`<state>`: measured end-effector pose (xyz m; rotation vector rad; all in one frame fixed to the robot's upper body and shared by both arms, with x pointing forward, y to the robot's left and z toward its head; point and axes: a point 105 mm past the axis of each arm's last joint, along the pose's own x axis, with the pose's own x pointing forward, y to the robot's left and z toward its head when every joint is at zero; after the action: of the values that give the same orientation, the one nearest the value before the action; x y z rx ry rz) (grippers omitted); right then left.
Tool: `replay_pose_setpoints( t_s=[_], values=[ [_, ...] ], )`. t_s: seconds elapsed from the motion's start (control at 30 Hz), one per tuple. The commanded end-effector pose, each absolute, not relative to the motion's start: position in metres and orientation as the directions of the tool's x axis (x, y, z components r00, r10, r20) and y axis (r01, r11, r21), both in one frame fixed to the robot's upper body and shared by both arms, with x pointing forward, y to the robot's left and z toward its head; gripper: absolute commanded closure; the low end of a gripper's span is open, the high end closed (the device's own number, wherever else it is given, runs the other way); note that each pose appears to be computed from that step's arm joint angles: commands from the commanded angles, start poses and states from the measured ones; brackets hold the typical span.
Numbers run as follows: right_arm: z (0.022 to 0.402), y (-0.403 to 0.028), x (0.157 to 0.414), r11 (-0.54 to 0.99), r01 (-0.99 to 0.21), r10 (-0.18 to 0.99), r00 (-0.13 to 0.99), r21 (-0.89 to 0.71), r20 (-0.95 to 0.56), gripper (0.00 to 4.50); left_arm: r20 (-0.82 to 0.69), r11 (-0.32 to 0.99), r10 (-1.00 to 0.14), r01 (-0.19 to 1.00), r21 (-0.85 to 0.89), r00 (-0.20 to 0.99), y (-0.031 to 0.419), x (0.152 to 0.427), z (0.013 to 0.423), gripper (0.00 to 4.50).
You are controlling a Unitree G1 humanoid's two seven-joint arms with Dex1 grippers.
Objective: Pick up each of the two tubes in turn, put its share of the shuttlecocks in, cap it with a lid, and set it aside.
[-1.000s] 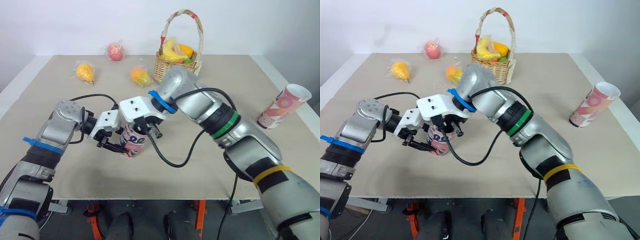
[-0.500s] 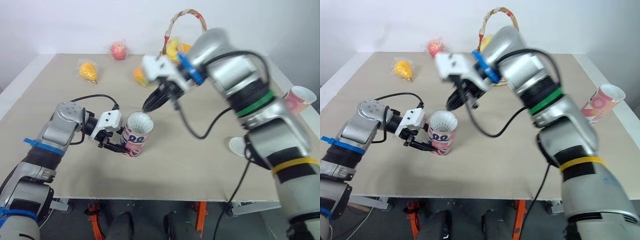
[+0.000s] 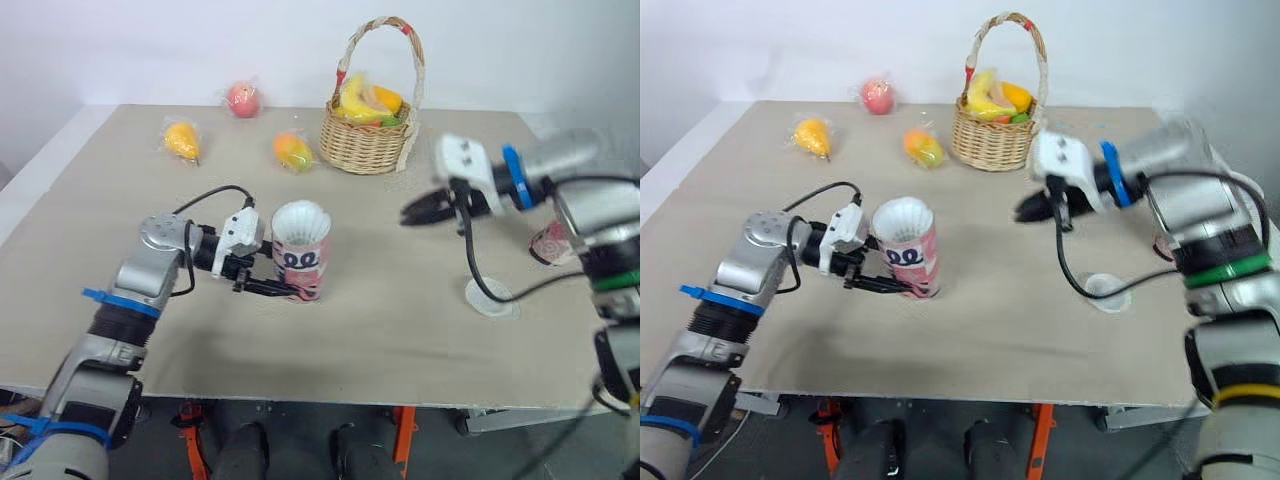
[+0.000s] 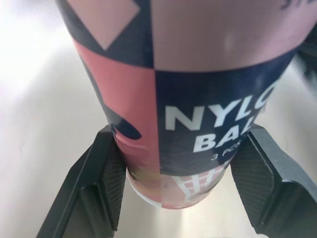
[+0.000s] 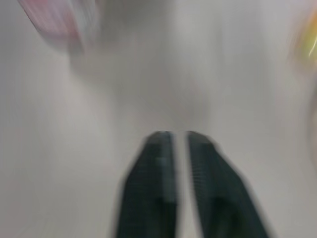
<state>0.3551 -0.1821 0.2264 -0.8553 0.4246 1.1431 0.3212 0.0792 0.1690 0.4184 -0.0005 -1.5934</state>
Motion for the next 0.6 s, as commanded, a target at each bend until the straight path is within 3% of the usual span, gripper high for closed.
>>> replay_pose_setpoints(
  t_s=[0.03, 0.17, 0.3, 0.6],
  values=[
    [0.236, -0.205, 0.350, 0.238, -0.894, 0.585, 0.445, -0.380, -0.678, 2.03, -0.210, -0.075, -0.978, 0.961, 0.267, -0.018, 0.064, 0.315, 0.168, 1.69],
    [0.215, -0.239, 0.348, 0.319, -0.896, 0.507, 0.437, -0.309, -0.743, 0.07, -0.176, -0.074, -0.984, 0.969, 0.237, -0.032, 0.046, 0.314, 0.157, 1.69],
    [0.189, -0.271, 0.342, 0.356, -0.901, 0.428, 0.392, -0.247, -0.814, 0.02, -0.185, -0.090, -0.982, 0.973, 0.214, -0.051, 0.032, 0.311, 0.142, 1.69],
    [0.158, -0.296, 0.370, 0.524, -0.812, 0.342, 0.479, -0.259, -0.809, 0.02, -0.288, -0.113, -0.957, 0.966, 0.232, -0.043, 0.034, 0.315, 0.115, 1.69]
  ],
)
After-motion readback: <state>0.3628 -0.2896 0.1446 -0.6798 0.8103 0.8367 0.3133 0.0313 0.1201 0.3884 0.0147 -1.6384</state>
